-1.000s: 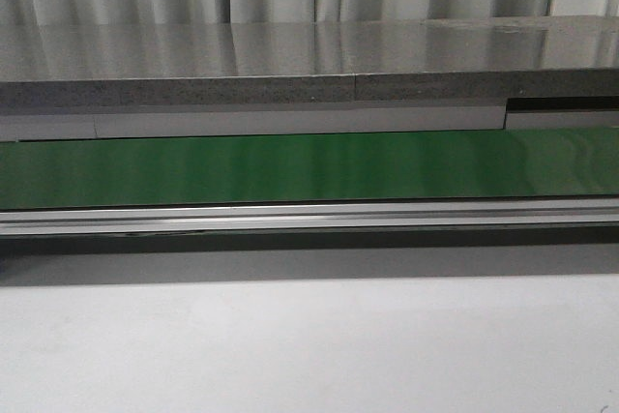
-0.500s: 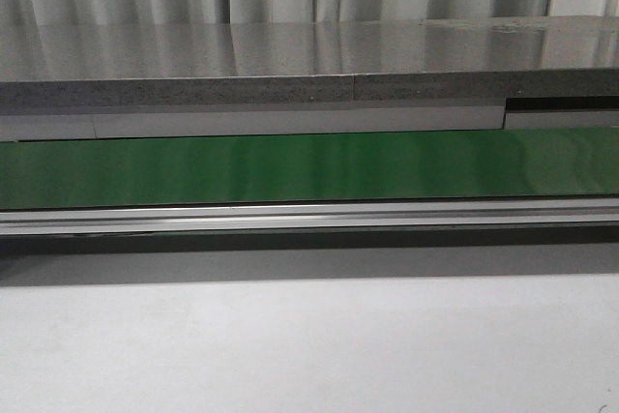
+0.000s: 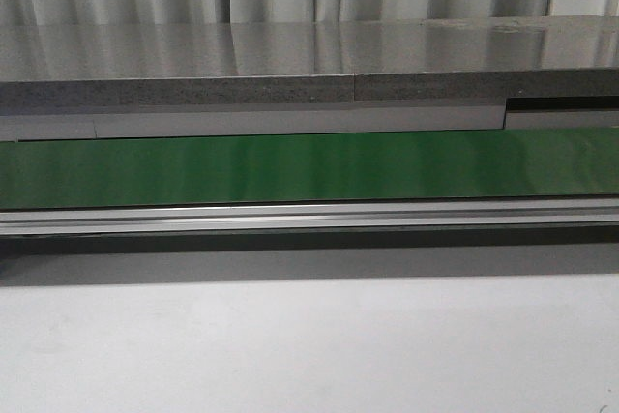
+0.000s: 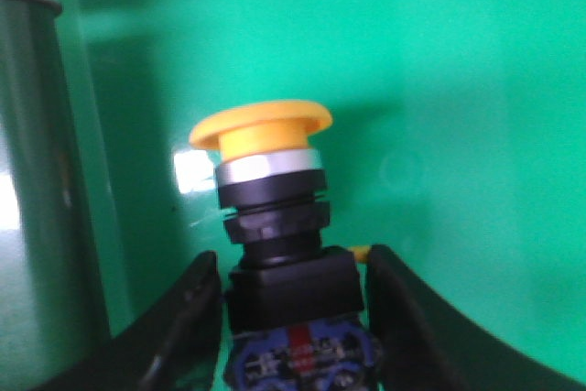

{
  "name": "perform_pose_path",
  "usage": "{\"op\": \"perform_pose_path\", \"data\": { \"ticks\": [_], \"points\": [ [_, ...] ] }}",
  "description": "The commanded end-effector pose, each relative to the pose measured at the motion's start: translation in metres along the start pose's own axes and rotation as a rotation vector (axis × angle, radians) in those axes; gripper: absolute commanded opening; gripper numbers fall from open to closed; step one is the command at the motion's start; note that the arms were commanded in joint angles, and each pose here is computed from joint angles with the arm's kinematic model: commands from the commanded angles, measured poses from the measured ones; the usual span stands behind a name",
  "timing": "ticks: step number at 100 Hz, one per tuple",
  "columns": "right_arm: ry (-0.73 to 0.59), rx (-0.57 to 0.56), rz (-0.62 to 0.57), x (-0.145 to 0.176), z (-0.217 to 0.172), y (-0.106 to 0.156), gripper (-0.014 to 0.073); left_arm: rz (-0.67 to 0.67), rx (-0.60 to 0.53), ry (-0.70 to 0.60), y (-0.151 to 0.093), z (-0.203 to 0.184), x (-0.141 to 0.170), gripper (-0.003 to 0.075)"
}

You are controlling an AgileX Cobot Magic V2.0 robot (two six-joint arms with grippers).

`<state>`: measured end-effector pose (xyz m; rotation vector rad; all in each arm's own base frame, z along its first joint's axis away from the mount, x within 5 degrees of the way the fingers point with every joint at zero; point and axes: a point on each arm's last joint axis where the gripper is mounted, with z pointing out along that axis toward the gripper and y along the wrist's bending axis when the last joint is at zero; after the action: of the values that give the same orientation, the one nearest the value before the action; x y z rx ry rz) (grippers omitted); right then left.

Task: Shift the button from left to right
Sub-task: 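Lower the button into the green tray and open the right gripper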

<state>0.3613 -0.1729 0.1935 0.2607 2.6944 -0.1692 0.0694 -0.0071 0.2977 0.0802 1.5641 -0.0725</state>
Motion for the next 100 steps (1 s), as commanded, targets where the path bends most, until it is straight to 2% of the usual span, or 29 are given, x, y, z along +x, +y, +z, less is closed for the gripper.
{"op": "perform_pose_path", "data": {
  "ticks": [1, 31, 40, 53, 60, 80, 100],
  "points": [
    [-0.093, 0.023, 0.003, -0.014, -0.02, -0.005, 0.0248, -0.019, 0.003, -0.098, 0.0, -0.001, -0.015, -0.0021],
    [-0.049, 0.006, 0.011, -0.01, -0.007, -0.004, 0.0267, -0.019, 0.003, -0.098, 0.0, -0.001, -0.015, -0.0021],
    [-0.05, 0.005, 0.012, -0.01, -0.007, -0.003, 0.0338, -0.019, 0.003, -0.098, 0.0, -0.001, -0.015, -0.0021],
    [-0.044, 0.003, 0.012, -0.009, -0.007, -0.003, 0.0517, -0.019, 0.003, -0.098, 0.0, -0.001, -0.015, -0.002],
    [-0.039, 0.002, 0.012, -0.009, -0.007, -0.003, 0.0568, -0.019, 0.003, -0.098, 0.0, -0.001, -0.015, -0.002],
    [-0.046, 0.003, 0.011, -0.01, -0.013, -0.003, 0.0572, -0.019, 0.003, -0.098, 0.0, -0.001, -0.015, -0.0021],
    [-0.169, 0.037, 0.009, -0.02, -0.049, -0.005, 0.0572, -0.019, 0.003, -0.098, 0.0, -0.001, -0.015, -0.002]
  ]
}}
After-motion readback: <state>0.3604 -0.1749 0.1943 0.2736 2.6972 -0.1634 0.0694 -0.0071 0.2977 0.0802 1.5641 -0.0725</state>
